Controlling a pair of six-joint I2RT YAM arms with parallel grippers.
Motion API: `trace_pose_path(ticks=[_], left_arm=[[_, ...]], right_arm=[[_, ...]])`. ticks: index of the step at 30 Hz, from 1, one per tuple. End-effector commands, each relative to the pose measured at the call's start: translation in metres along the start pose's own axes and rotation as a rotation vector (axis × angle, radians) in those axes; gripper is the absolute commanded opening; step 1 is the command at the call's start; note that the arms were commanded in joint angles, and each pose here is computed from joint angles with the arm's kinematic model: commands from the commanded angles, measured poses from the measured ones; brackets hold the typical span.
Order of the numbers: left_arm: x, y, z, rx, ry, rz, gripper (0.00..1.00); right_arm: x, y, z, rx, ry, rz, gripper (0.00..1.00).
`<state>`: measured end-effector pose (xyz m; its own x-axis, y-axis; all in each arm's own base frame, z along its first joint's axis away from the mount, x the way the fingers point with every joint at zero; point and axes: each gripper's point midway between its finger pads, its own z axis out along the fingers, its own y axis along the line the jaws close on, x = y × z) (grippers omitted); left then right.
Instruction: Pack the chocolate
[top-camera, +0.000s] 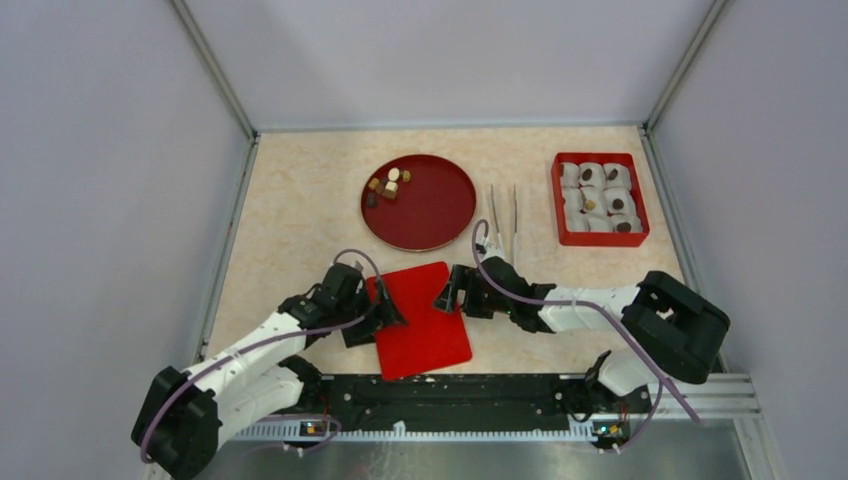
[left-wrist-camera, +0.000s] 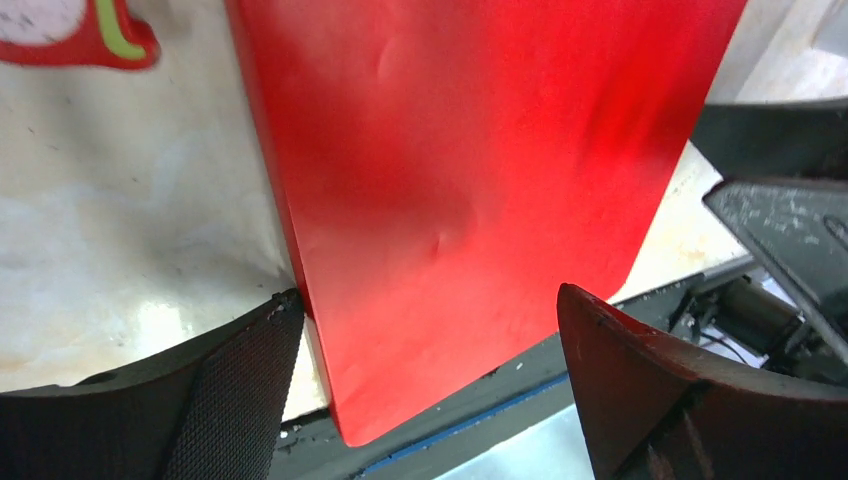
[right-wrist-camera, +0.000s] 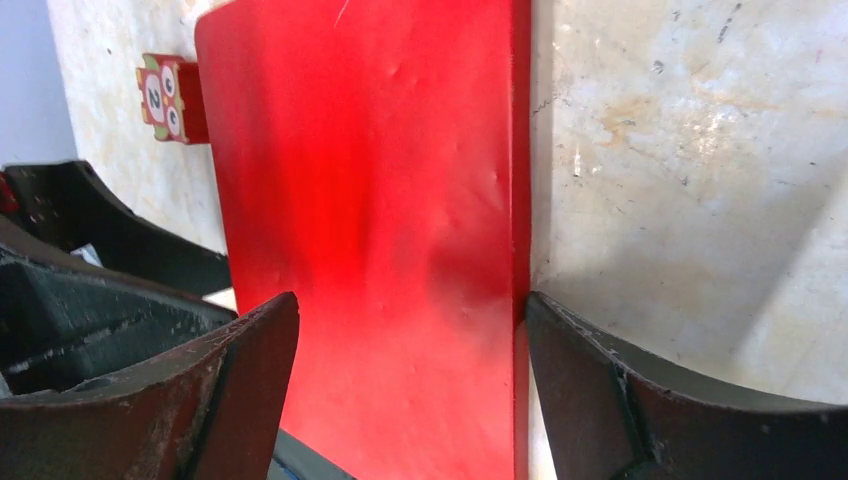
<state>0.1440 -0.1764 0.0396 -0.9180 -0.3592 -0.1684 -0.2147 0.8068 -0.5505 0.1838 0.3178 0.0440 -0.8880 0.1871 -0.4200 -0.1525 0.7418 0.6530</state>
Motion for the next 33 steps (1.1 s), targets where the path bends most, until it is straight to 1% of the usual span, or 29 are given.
trace_pose_path(ticks=[1,5,9,15,19,24,26,28,31,33], left_arm=[[0.001,-0.056,-0.014,0.288,0.012,0.003,0.99],[-0.014,-0.089,-0.046,0.428,-0.083,0.082,0.99],[-0.017,-0.115,-0.073,0.557,-0.125,0.149,0.99],[-0.015,-0.143,-0.099,0.76,-0.149,0.167,0.99],[-0.017,-0.152,-0.11,0.825,-0.179,0.175,0.99],[-0.024,-0.151,-0.109,0.803,-0.217,0.181,0.99],[-0.027,-0.148,-0.105,0.765,-0.232,0.193,0.99],[-0.031,-0.138,-0.098,0.68,-0.242,0.197,0.96],[-0.042,-0.125,-0.093,0.551,-0.283,0.229,0.84],[-0.05,-0.117,-0.092,0.472,-0.314,0.263,0.72]], right_arm=[[0.014,0.026,-0.003,-0.137,0.045,0.053,0.81],[0.015,0.011,-0.004,-0.083,0.029,0.06,0.81],[0.018,0.006,-0.003,-0.078,0.032,0.061,0.81],[0.021,0.009,0.0,-0.11,0.043,0.083,0.81],[0.021,0.013,0.002,-0.14,0.046,0.099,0.81],[0.022,0.014,0.003,-0.144,0.048,0.1,0.81],[0.021,0.013,0.002,-0.14,0.045,0.098,0.81],[0.02,0.012,0.001,-0.132,0.04,0.095,0.81],[0.019,0.01,0.001,-0.12,0.034,0.09,0.81],[0.018,0.009,0.001,-0.114,0.034,0.087,0.81]])
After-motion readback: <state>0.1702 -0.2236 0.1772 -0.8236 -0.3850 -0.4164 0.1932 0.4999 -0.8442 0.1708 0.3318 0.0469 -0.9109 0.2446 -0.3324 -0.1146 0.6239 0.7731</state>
